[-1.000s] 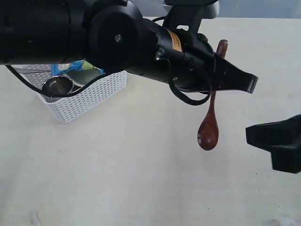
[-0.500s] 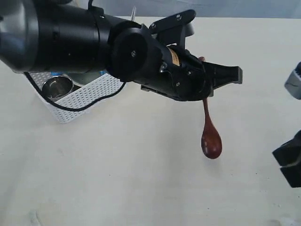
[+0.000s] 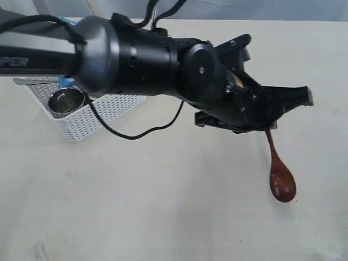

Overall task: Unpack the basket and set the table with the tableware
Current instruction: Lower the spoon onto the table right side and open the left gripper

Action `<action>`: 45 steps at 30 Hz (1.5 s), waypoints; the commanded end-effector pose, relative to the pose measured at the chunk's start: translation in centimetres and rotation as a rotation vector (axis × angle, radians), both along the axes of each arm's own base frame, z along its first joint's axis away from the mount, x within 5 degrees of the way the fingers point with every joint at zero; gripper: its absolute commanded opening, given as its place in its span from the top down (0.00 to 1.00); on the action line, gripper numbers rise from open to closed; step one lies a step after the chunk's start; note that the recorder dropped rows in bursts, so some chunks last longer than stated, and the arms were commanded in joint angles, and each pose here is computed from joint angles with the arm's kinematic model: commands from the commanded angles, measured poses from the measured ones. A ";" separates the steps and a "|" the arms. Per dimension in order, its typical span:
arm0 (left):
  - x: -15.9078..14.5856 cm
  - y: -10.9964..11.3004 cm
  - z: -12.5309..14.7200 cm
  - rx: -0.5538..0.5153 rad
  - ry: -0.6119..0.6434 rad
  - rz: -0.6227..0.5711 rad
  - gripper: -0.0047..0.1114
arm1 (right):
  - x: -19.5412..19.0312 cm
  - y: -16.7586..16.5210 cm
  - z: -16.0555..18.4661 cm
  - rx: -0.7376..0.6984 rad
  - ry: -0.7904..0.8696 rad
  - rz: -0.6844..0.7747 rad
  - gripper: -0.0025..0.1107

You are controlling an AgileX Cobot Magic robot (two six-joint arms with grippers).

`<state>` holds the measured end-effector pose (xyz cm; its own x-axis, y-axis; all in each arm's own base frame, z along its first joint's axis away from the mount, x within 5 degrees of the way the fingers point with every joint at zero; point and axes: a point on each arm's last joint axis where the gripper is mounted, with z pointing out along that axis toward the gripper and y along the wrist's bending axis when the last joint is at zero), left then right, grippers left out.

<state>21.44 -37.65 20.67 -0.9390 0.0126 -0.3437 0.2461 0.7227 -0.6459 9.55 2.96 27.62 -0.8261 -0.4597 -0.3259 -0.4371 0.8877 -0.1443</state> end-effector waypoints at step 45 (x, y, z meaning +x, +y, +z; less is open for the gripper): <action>3.1 -9.4 -5.7 0.184 0.080 -0.102 0.82 | -5.3 -4.9 3.2 -0.009 -0.471 -0.203 0.98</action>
<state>23.78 -47.33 14.87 -0.9572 0.1781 -0.2280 0.2754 0.8028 -0.5289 4.29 -1.84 30.78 -0.6692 -0.3072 -0.6766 -0.1482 0.9474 -0.2837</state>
